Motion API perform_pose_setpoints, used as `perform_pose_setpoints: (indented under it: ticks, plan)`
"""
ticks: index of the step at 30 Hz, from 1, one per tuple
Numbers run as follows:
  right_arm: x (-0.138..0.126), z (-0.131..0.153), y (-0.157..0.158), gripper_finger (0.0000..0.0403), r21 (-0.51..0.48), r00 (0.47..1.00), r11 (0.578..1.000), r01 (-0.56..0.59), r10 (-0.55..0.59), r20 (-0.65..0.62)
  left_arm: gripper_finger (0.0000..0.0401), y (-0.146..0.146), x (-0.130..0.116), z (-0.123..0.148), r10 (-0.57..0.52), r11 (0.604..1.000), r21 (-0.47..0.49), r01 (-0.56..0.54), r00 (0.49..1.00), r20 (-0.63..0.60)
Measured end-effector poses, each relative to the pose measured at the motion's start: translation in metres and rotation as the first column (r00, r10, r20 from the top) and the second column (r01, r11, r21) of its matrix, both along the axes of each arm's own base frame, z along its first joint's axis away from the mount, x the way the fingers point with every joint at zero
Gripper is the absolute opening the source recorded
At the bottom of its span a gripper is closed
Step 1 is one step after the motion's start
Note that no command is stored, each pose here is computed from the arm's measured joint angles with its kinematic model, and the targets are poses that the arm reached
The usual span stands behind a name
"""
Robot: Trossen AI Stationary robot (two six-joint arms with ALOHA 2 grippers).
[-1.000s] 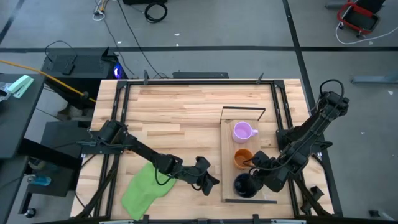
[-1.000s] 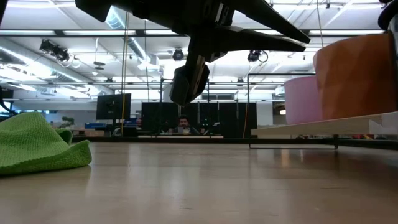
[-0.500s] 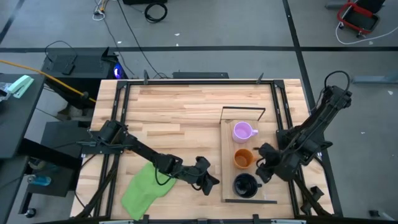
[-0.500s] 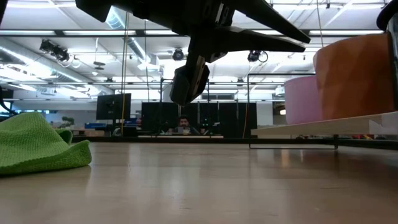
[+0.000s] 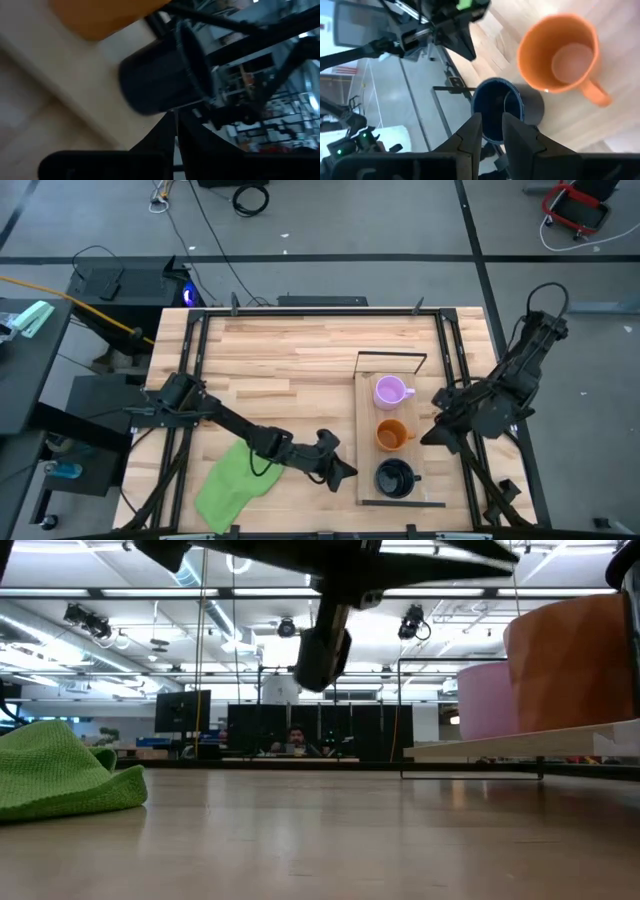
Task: Stack small to large cups/mugs on shelf
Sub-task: Return to Home Position
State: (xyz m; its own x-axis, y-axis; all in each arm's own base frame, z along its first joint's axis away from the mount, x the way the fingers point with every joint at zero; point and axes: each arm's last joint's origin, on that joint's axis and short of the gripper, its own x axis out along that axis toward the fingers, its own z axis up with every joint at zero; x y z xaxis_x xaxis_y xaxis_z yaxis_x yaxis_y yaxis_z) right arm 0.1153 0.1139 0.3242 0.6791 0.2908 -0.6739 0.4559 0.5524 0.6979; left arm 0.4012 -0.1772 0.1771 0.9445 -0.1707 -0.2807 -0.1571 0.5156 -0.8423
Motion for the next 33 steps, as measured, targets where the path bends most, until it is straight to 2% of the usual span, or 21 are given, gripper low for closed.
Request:
perform_pose_setpoints:
  ticks: [6, 13, 19, 26, 30, 33]
  plan:
    - [-0.007, 0.004, -0.008, 0.0084, -0.078, 0.995, 0.994, -0.077, 0.082, 0.053, 0.0032, 0.012, 0.001, 0.021, 0.003, 1.0, -0.007, -0.002, 0.999, 0.054]
    - [-0.017, 0.009, -0.018, 0.0084, -0.139, 0.98, 0.976, -0.166, 0.179, 0.084, 0.0022, 0.042, -0.005, 0.07, 0.035, 0.997, 0.064, -0.046, 0.988, 0.153]
    - [-0.03, 0.019, -0.03, 0.0084, -0.069, 0.961, 0.972, -0.223, 0.231, 0.15, 0.002, 0.078, -0.023, 0.127, 0.068, 0.98, 0.16, -0.118, 0.955, 0.288]
    - [-0.043, 0.039, -0.044, 0.0084, 0.047, 0.91, 0.965, -0.257, 0.225, 0.347, 0.0027, 0.108, -0.06, 0.192, 0.054, 0.915, 0.331, -0.232, 0.882, 0.469]
    - [-0.05, 0.052, -0.051, 0.0084, 0.085, 0.859, 0.957, -0.277, 0.208, 0.468, 0.0025, 0.114, -0.081, 0.216, 0.042, 0.891, 0.363, -0.273, 0.845, 0.533]
    - [-0.055, 0.056, -0.057, 0.0084, 0.104, 0.839, 0.954, -0.283, 0.194, 0.508, 0.002, 0.115, -0.091, 0.227, 0.031, 0.879, 0.378, -0.29, 0.827, 0.561]
